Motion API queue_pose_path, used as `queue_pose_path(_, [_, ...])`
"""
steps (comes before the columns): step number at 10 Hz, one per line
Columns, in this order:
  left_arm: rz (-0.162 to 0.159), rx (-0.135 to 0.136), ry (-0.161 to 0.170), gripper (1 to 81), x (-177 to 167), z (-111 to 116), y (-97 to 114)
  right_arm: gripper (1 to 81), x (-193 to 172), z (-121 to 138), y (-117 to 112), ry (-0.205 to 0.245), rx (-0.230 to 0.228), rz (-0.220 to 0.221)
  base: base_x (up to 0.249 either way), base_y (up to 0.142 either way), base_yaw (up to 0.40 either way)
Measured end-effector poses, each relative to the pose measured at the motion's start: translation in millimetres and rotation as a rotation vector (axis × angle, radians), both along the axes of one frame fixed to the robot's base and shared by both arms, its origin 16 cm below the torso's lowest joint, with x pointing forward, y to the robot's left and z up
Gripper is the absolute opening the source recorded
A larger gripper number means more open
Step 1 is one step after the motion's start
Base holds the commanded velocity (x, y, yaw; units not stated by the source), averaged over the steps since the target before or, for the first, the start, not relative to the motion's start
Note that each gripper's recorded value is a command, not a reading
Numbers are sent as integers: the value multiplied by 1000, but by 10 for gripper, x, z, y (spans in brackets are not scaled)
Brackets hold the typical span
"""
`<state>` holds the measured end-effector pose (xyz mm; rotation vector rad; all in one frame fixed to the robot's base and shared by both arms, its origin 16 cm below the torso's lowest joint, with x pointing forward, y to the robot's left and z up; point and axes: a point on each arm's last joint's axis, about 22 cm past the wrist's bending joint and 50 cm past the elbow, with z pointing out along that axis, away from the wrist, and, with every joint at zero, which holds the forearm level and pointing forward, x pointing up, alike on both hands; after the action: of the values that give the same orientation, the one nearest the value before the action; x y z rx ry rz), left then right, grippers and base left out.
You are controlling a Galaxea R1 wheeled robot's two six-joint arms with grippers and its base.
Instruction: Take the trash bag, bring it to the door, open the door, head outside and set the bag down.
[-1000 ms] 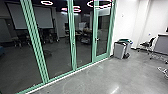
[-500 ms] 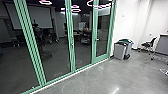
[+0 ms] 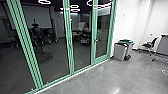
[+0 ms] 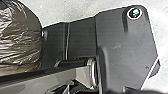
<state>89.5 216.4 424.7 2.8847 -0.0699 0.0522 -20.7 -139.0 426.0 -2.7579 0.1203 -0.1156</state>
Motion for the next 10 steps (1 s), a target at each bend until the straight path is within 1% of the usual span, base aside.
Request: queue_pose_path(10, [0, 0, 1, 10, 0, 0, -4, 811, 1, 0, 0, 0, 0, 0, 185, -61, 0])
